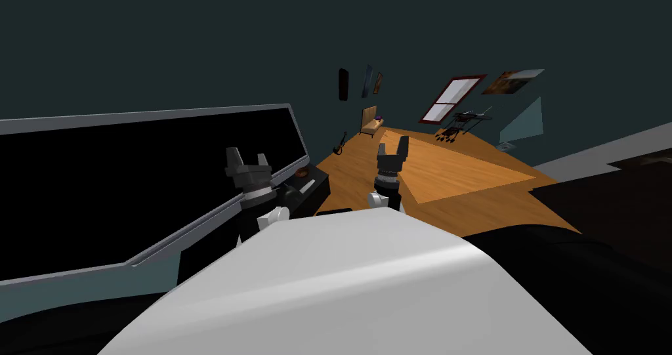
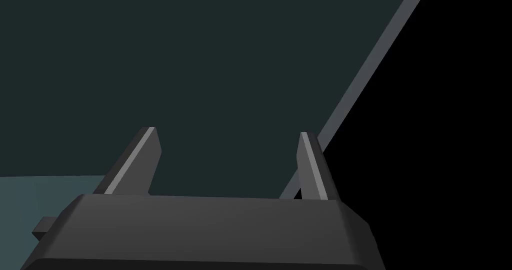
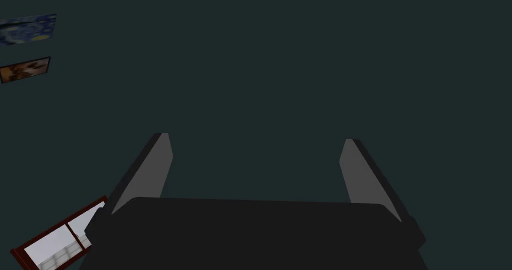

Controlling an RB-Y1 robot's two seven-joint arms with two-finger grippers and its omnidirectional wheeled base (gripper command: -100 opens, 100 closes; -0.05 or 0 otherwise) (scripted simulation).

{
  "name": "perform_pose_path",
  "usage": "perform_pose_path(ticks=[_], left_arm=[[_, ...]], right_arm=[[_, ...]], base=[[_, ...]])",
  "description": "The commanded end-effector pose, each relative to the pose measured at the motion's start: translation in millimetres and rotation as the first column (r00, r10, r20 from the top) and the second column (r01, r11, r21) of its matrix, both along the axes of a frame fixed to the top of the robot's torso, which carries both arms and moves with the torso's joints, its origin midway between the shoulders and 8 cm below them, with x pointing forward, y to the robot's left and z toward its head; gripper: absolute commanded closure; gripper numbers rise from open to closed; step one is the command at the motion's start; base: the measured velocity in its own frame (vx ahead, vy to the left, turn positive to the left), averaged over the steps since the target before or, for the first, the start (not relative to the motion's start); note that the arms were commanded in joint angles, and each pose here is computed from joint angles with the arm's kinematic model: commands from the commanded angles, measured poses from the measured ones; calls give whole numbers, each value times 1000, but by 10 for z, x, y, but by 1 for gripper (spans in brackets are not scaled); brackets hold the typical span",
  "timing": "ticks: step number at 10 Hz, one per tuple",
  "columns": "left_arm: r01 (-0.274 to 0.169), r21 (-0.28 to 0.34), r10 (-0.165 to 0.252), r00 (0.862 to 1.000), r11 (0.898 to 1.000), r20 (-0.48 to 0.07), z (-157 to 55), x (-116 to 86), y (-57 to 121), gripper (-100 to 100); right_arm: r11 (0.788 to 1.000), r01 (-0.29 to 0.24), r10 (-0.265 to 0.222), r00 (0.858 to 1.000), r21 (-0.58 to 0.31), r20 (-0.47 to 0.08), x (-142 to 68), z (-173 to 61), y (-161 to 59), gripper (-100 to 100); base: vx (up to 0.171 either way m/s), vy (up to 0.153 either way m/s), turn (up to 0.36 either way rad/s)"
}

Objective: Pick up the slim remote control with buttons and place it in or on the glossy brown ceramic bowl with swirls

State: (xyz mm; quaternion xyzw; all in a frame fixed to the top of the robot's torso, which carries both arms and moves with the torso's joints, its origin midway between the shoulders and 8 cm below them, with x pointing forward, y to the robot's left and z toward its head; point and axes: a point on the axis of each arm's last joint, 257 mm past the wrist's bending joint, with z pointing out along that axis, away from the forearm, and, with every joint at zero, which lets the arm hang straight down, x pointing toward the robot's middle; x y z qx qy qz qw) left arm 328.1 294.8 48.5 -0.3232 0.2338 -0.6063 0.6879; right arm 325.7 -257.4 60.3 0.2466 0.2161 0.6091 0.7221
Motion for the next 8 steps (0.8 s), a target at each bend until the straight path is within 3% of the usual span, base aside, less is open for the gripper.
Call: perform_pose_path(ticks=[1,4,7,8], left_arm=[[20,14,-20,999,1000,-26,-70,35,-10,-100],[63,6,-62,991,998,-115,-352,139,46,-100],[85,-69,-99,965,994,-242,-828,242,230,-100],[85,-69,-99,965,994,-242,-828,242,230,-100]], right_arm=[[1000,0,0,1000,0,0,0,0,0,0],[1000,0,0,1000,0,0,0,0,0,0],[1000,0,0,1000,0,0,0,0,0,0],[1000,0,0,1000,0,0,0,0,0,0]], base=[[8,-3,-81],[25,-4,-137],[35,-10,-214],[29,-3,-71]])
